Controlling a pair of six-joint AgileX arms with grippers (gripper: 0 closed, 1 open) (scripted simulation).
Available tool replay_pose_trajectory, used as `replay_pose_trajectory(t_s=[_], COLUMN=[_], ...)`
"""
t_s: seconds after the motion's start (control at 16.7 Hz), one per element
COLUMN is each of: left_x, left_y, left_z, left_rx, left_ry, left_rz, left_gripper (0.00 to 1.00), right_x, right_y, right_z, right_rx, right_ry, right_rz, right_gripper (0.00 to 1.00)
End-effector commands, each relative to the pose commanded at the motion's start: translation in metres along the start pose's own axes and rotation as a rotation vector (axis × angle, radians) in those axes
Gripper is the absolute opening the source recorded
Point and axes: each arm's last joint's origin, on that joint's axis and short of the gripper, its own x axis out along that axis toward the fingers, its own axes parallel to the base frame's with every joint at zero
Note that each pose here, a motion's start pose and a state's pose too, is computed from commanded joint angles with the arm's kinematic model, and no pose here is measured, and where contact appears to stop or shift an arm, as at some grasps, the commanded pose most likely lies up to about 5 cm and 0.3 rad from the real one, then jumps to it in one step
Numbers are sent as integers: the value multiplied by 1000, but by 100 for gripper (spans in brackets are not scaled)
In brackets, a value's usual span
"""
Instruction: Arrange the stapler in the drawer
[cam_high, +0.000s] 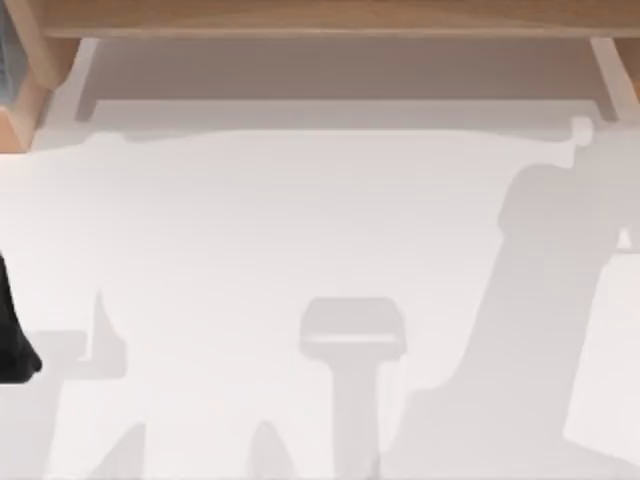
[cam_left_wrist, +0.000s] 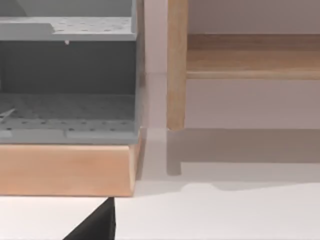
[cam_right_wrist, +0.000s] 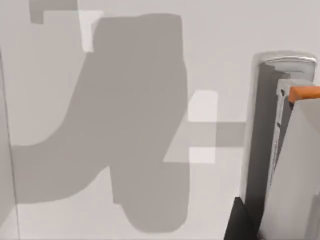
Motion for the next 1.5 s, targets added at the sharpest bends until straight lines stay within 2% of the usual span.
replay_pose_trajectory(t_s=[0.18,0.42,0.78,1.02,1.5], left_x=[0,0,0,0,0], left_y=[0,0,0,0,0], left_z=[0,0,0,0,0], left_rx=[0,0,0,0,0], left_ry=[0,0,0,0,0], left_rz=[0,0,0,0,0], left_gripper=[100,100,100,100,100], right_x=[-1,17,37,37,37], right_y=[4,10,6,5,5], right_z=[1,4,-1,-2,-2], right_rx=[-37,-56,29,31,31], right_ry=[16,69,103,105,105], right_rz=[-50,-93,-28,-25,-25], right_gripper=[0,0,0,0,60])
